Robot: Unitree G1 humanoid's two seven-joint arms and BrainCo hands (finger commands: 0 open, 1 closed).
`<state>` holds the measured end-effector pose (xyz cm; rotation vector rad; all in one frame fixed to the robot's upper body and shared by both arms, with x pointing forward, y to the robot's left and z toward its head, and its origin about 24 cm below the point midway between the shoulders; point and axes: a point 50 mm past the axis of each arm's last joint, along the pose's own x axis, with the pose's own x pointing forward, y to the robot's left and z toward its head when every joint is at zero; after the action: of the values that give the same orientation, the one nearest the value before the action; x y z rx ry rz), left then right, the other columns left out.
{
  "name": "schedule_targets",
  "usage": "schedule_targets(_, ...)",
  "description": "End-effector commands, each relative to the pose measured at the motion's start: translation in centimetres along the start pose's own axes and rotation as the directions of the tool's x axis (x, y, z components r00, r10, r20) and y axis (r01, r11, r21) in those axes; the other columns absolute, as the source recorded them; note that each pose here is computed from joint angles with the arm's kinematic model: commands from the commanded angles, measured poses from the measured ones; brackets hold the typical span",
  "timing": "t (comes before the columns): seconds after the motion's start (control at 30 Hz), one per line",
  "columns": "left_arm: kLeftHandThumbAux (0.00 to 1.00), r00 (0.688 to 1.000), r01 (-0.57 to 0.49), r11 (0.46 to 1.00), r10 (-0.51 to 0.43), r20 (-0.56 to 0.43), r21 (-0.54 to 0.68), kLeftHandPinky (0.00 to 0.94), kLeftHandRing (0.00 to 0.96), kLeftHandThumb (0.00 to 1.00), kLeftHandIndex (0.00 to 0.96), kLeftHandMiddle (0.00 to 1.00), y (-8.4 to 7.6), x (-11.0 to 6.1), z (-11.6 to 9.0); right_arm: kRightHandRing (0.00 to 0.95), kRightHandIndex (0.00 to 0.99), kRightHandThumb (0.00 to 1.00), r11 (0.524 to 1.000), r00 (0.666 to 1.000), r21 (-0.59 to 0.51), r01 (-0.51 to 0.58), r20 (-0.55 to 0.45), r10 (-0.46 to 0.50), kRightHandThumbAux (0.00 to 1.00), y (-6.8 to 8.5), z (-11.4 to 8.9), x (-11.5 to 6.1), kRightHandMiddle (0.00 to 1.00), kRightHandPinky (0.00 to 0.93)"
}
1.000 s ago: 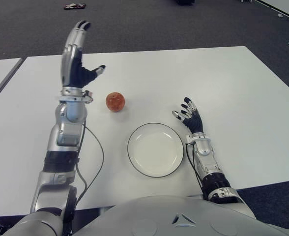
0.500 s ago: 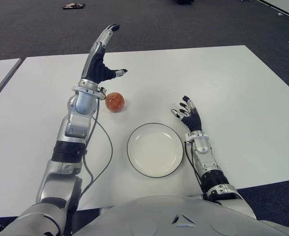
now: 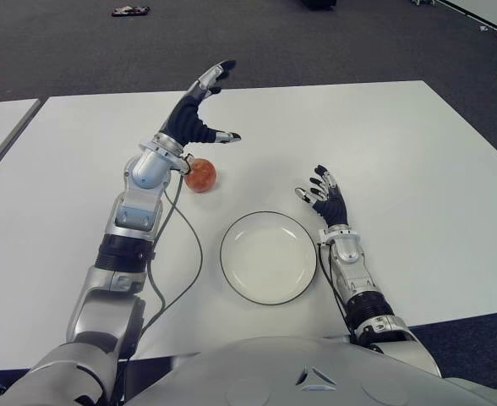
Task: Put the apples into the plate.
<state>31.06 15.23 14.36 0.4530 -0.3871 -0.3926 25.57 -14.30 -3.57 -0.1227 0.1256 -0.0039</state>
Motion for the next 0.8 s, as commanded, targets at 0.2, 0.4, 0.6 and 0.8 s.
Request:
schedule_targets(0.2,0.344,0.994,0.061,0.996,-0.066,-0.083,-0.065,0.0,0.0,0.0,0.0,0.0,-1.4,0.1,-1.6,0.121,0.0,0.188,1.0,0.982,-0.013,-0.018,-0.191,0.015,0.704,0.3,-3.6,-1.9,0.087,0.157)
schedule_targets(0.4,0.325,0.982,0.072,0.997,-0.065,-0.176,0.037,0.0,0.0,0.0,0.0,0.0,-1.6,-0.2,-3.1,0.119,0.0,0.197,1.0,0.982,-0.01,-0.018,-0.188,0.015,0.702,0.2,-3.7,-2.0,0.083,0.163)
schedule_targets(0.6,0.307,0.967,0.09,0.988,-0.056,-0.249,0.127,0.0,0.0,0.0,0.0,0.0,-1.5,-0.4,-3.8,0.12,0.0,0.207,1.0,0.983,-0.01,-0.02,-0.184,0.018,0.697,0.2,-3.7,-2.0,0.083,0.165)
schedule_targets(0.8,0.303,0.943,0.133,0.962,-0.049,-0.329,0.239,0.0,0.0,0.0,0.0,0.0,-1.5,-0.6,-4.8,0.121,0.0,0.218,1.0,0.982,-0.012,-0.023,-0.187,0.02,0.691,0.2,-3.8,-2.0,0.083,0.168)
